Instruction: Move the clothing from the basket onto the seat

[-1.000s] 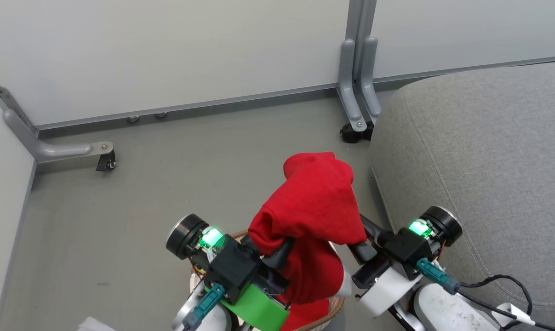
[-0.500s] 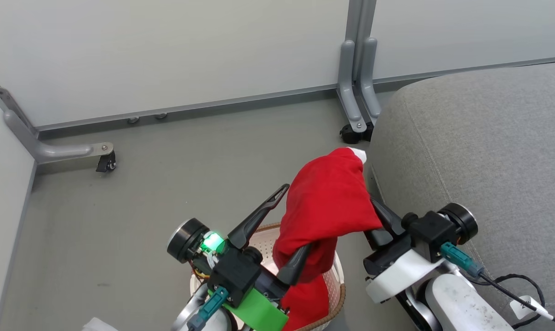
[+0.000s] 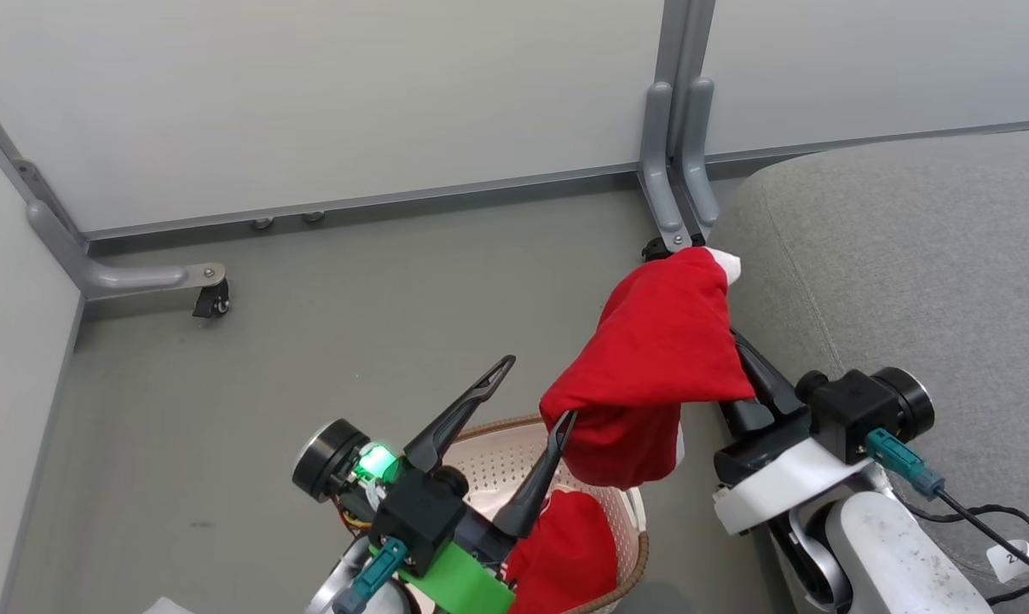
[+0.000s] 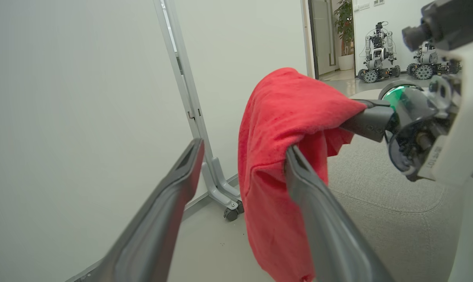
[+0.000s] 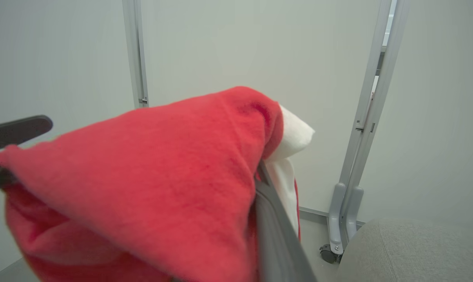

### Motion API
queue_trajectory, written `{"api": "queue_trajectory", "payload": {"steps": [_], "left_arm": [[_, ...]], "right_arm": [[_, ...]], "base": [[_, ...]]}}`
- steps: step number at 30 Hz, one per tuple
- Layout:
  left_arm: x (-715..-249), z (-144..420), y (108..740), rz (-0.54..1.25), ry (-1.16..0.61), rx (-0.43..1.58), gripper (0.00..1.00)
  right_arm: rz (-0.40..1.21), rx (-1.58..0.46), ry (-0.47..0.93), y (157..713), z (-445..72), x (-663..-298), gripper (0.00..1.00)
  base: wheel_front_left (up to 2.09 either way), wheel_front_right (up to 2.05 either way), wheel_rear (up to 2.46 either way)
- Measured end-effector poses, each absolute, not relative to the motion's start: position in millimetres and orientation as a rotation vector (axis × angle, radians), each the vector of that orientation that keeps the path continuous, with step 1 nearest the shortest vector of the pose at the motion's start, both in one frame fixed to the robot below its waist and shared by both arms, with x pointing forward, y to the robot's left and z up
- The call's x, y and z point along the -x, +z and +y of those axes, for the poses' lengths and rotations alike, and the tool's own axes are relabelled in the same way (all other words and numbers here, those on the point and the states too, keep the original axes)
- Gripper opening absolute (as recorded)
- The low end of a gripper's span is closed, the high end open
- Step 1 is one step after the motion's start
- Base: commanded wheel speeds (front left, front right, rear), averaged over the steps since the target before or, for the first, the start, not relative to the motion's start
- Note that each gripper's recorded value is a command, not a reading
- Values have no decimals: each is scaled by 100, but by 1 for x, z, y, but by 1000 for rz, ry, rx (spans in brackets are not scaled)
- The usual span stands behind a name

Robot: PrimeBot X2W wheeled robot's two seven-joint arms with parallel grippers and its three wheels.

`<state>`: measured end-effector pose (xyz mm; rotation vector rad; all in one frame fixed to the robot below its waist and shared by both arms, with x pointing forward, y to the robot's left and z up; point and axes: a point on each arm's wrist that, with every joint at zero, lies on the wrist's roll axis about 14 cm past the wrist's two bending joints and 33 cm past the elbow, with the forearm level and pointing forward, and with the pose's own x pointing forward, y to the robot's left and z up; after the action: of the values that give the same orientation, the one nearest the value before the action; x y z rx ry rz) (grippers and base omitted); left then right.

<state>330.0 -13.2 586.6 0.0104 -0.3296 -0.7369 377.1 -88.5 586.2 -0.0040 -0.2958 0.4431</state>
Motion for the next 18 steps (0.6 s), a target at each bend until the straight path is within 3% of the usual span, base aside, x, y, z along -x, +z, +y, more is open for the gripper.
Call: {"api": "queue_trajectory", "payload": {"steps": [18], "left_arm": [[-347,70,552,-212,-437,63,100]], "right_arm": [[-286,-16,374,581,-107,-371,0]], "base": [[0,0,0]]}}
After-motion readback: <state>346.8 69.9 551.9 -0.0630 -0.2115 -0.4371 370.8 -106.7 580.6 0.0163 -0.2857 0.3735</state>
